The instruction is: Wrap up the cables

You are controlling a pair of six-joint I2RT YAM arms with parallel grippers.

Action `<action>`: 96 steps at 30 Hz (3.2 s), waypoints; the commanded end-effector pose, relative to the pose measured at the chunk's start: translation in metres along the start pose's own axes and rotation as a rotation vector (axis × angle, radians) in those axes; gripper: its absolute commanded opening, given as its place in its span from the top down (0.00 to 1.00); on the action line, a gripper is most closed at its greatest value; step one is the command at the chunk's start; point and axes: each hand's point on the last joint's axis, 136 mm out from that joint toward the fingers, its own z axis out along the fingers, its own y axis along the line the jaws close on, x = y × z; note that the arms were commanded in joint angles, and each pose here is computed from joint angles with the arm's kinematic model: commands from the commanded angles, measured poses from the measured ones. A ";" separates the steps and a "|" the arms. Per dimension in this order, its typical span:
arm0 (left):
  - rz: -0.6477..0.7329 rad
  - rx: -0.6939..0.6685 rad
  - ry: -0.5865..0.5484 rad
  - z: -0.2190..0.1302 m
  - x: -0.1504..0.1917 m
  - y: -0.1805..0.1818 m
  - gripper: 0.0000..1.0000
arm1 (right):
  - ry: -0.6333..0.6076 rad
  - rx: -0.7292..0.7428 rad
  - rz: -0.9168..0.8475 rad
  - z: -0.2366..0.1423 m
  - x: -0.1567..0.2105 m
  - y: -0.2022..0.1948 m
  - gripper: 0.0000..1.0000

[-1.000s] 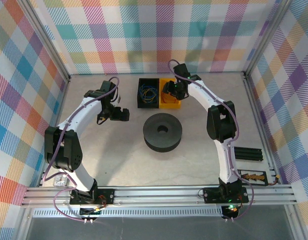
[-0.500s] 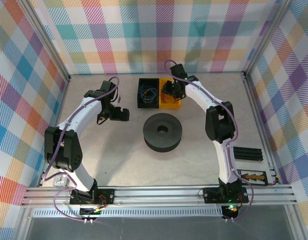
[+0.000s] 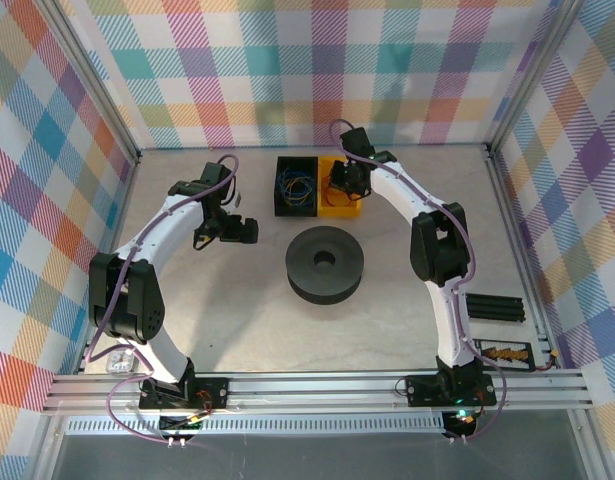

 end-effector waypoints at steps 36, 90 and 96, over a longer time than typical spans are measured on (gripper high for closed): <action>0.037 -0.009 0.003 -0.010 0.010 0.001 0.00 | 0.071 -0.235 -0.933 -0.007 -0.005 0.027 0.42; 0.037 -0.013 0.003 -0.010 0.011 0.002 0.00 | 0.039 -0.103 -1.019 0.021 -0.014 0.003 0.83; 0.040 -0.016 0.002 -0.011 0.011 0.003 0.00 | 0.013 -0.118 -1.027 0.011 -0.019 0.012 1.00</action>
